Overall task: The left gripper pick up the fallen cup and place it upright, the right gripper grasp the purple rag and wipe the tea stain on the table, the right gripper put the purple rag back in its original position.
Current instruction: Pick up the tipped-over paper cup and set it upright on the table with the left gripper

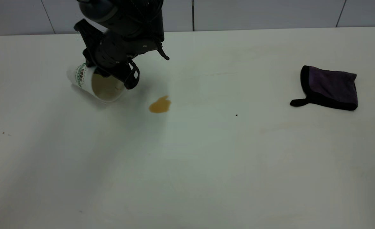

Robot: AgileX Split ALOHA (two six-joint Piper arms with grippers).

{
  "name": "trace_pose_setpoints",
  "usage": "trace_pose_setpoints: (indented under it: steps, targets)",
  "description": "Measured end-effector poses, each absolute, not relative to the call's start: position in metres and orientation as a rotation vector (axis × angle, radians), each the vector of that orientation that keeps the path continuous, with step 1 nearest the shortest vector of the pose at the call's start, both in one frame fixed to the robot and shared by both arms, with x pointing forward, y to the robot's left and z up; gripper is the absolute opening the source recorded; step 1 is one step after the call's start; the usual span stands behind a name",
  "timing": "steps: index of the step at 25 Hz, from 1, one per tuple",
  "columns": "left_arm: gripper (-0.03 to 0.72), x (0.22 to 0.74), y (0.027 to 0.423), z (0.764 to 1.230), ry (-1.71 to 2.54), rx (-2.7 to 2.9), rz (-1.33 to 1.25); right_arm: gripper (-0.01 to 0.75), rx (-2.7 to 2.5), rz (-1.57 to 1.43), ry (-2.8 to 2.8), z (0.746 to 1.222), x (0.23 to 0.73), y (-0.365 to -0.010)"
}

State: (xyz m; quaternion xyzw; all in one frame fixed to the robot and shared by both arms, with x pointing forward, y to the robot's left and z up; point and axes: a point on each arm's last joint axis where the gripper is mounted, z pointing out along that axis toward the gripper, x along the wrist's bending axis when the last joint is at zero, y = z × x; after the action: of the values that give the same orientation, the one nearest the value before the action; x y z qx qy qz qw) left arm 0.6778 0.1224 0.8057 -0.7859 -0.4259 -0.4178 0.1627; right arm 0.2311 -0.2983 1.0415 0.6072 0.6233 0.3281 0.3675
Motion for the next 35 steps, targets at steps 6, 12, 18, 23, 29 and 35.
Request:
trace_pose_setpoints:
  steps: [6,12,18,23,29,35]
  targets:
    - [-0.023,0.691,0.121,0.835,-1.252,-2.256,-1.009,0.237,1.56,0.843,1.601,1.041,0.231,-0.298]
    - [-0.023,0.722,0.143,0.914,-1.576,-2.485,-0.647,0.237,1.56,0.843,1.601,1.041,0.231,-0.298]
    - [-0.024,0.74,0.181,0.939,-1.82,-2.667,-0.345,0.237,1.56,0.843,1.601,1.041,0.231,-0.298]
    - [-0.024,0.749,0.215,0.926,-1.924,-2.697,-0.197,0.237,1.56,0.843,1.601,1.041,0.231,-0.298]
    - [-0.024,0.758,0.246,0.899,-2.085,-2.692,-0.034,0.238,1.56,0.843,1.601,1.041,0.231,-0.298]
    - [-0.016,0.76,0.259,0.866,-2.173,-2.644,0.077,0.238,1.56,0.843,1.601,1.041,0.231,-0.298]
